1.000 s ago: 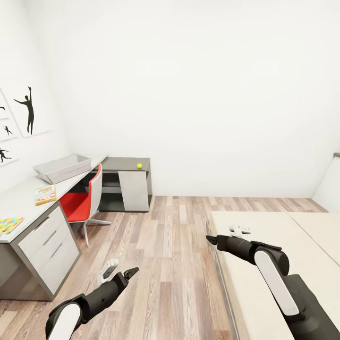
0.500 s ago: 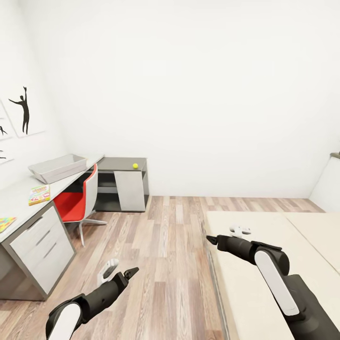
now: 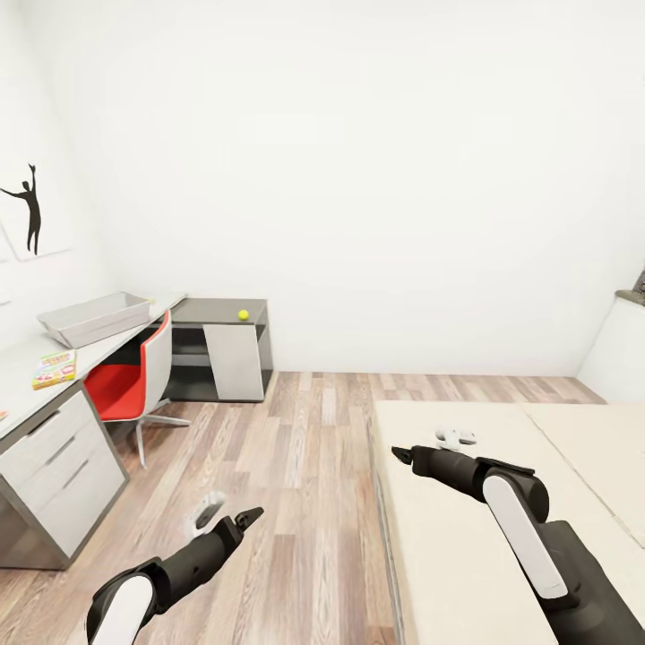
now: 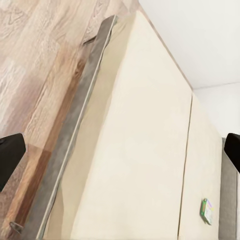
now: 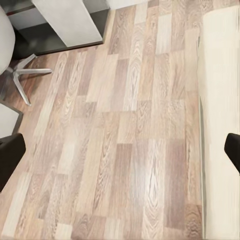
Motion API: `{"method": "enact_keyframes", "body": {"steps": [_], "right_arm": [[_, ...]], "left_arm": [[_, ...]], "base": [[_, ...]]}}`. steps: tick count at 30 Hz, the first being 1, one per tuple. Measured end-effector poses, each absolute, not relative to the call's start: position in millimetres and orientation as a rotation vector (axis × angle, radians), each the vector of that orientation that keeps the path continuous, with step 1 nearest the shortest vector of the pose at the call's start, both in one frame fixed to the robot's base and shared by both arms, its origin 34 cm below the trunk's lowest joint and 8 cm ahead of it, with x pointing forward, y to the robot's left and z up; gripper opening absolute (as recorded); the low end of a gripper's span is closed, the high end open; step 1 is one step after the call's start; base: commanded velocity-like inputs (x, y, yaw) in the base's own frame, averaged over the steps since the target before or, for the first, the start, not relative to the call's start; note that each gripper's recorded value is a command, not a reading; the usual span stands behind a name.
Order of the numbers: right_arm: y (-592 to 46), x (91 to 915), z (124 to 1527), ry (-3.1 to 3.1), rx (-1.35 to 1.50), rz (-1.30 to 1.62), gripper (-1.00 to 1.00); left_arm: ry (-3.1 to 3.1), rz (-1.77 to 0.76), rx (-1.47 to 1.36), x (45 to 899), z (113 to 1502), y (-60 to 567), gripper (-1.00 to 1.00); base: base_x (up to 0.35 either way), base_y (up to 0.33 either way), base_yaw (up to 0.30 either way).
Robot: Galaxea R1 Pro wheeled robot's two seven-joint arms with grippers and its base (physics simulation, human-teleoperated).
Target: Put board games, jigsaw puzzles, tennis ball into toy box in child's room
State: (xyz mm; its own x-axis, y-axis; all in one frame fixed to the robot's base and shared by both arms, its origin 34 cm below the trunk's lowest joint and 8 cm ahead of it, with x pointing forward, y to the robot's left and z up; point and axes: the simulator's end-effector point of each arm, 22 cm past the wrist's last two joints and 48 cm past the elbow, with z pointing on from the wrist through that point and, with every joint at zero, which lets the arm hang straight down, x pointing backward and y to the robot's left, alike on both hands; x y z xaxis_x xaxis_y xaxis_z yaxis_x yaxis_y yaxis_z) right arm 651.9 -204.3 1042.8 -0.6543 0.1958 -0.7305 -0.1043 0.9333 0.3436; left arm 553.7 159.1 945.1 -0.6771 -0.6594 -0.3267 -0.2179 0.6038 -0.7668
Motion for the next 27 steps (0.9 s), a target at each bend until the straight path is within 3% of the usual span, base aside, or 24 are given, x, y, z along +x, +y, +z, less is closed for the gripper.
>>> {"method": "enact_keyframes", "body": {"steps": [27], "right_arm": [[-204.8,652.5,1043.4,2.238,0.066,0.453,1.0]], "left_arm": [[2.227,-0.955,-0.69,554.0,945.3,159.3,1.0]], "base": [[0.0,-0.276,0.0]]}}
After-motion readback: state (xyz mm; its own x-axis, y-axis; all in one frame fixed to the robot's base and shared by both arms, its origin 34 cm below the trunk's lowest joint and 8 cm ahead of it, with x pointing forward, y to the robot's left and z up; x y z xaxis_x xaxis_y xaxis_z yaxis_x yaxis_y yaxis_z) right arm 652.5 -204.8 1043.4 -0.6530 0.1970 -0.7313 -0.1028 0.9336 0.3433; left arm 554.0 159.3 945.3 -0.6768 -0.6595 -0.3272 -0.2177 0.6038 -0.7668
